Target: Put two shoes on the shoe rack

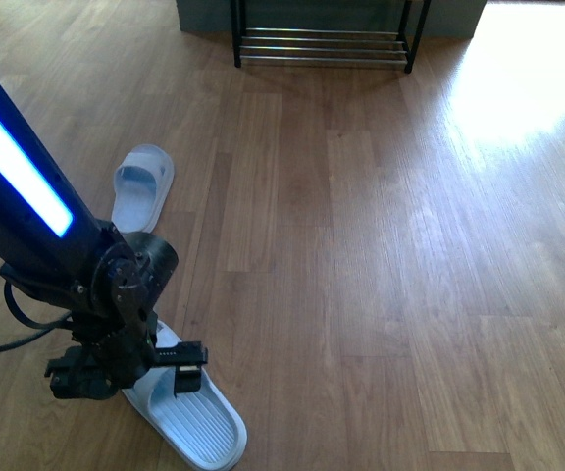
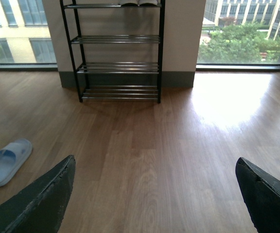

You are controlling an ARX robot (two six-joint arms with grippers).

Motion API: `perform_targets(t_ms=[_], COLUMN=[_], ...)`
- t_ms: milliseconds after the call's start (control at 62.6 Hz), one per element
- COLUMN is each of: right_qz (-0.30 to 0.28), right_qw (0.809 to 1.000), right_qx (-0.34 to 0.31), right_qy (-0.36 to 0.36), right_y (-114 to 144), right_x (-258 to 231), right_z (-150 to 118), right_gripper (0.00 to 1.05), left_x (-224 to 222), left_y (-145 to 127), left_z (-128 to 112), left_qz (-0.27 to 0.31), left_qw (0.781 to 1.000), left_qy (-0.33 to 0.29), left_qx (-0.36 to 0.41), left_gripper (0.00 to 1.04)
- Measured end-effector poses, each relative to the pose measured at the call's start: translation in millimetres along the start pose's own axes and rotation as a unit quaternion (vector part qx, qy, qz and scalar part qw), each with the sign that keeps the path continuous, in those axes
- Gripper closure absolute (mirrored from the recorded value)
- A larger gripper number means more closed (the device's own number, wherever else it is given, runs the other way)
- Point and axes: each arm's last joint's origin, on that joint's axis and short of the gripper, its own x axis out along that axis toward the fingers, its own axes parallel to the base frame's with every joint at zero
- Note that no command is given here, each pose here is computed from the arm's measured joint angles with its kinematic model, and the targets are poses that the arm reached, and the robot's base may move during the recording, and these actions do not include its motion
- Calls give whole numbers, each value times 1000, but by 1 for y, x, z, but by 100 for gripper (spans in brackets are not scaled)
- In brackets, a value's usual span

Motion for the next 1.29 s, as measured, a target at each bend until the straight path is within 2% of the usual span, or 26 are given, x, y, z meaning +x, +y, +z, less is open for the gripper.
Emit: perform_targets(t_ms=[224, 256, 383, 719, 878, 974, 1118, 1294], right_qz=[0, 0, 0, 0, 0, 0, 0, 0], right_qw=[1000, 1000, 1000, 1000, 1000, 1000, 1000, 1000], right_qx=[0, 0, 0, 0, 0, 0, 0, 0], right_qy=[0, 0, 0, 0, 0, 0, 0, 0], right_y=[0, 0, 0, 0, 0, 0, 0, 0], right_x=[0, 0, 0, 0, 0, 0, 0, 0], right_z=[0, 0, 0, 0, 0, 0, 0, 0], right_gripper=[9, 9, 9, 9, 9, 9, 9, 9], left_x=[6, 6, 6, 17, 15, 7, -27, -110], left_y=[-5, -5, -1, 6, 11, 19, 48, 95], left_z=[2, 4, 7, 0, 1, 2, 12, 30], left_qz=[23, 32, 65, 80, 99, 102, 109, 157], left_qw=[999, 999, 997, 996, 994, 994, 991, 971], left_qy=[-14, -20, -35, -21, -31, -38, -74, -180], left_qx=[21, 23, 22, 22, 23, 18, 2, -26], left_gripper=[9, 12, 32, 82, 102, 103, 103, 103])
